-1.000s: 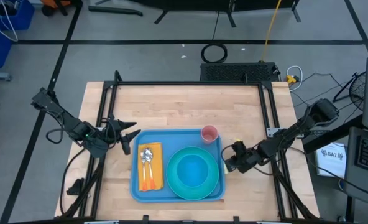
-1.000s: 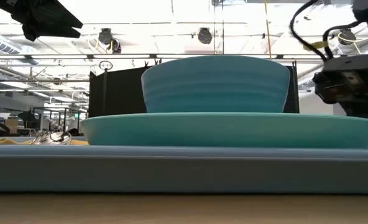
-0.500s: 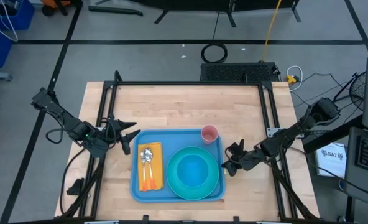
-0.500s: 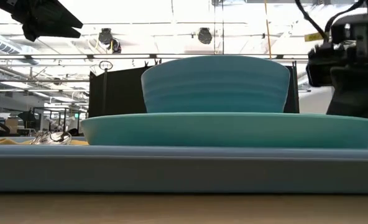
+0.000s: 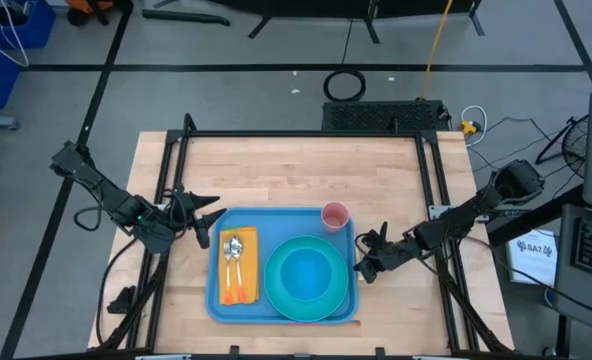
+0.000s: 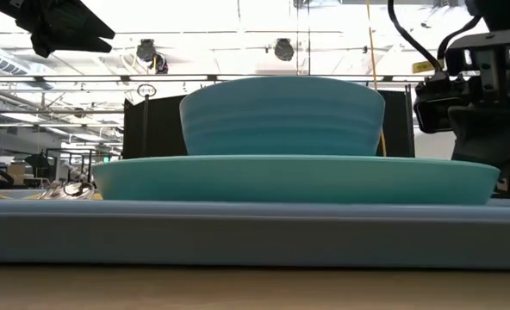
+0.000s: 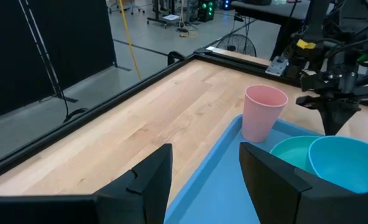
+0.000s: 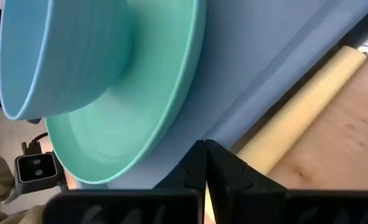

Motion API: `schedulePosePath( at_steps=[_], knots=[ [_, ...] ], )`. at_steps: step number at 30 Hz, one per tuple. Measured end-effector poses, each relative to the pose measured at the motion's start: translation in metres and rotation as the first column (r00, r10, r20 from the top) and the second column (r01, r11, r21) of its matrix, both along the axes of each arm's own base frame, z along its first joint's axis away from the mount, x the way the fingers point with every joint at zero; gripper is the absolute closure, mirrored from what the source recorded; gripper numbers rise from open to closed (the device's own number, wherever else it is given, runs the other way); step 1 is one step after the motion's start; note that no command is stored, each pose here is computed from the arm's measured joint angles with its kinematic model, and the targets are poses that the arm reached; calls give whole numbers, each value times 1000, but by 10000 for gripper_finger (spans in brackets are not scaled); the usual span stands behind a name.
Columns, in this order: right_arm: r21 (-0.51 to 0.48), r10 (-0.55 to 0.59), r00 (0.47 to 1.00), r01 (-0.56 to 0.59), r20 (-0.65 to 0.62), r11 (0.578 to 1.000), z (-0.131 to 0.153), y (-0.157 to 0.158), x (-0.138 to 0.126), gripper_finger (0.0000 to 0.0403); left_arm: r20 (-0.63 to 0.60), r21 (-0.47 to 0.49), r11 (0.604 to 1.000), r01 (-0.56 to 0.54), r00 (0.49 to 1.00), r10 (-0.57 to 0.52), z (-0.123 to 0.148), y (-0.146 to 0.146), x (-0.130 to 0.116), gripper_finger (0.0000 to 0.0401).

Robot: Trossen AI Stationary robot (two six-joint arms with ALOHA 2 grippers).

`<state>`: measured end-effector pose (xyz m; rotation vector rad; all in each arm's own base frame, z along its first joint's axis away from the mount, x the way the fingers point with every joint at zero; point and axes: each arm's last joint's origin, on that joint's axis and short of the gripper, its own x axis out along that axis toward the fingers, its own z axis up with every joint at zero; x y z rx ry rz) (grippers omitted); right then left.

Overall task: Set up tray
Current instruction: Put the yellow table knife on the yellow napkin to the right of the orange spoon

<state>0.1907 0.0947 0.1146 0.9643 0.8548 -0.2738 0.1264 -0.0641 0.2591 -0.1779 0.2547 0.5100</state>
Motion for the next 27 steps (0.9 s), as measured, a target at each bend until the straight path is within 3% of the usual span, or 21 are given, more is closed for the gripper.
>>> schedulePosePath(
  at_steps=[10,19,24,27],
  knots=[
    [10,-17,1000,17,-21,1000,-5,-13,8,403,-1,1,1000,1,1000,-1,0,0,0,210],
    [2,25,997,-25,73,1000,-12,-19,25,403,2,-3,1000,-1,1000,1,0,0,0,210],
    [-20,21,999,-21,29,1000,1,-23,13,403,0,-3,1000,0,1000,0,0,0,0,210],
    [-37,22,1000,-22,-7,999,27,-23,13,403,-2,-1,1000,2,1000,-2,0,0,0,210]
  ],
)
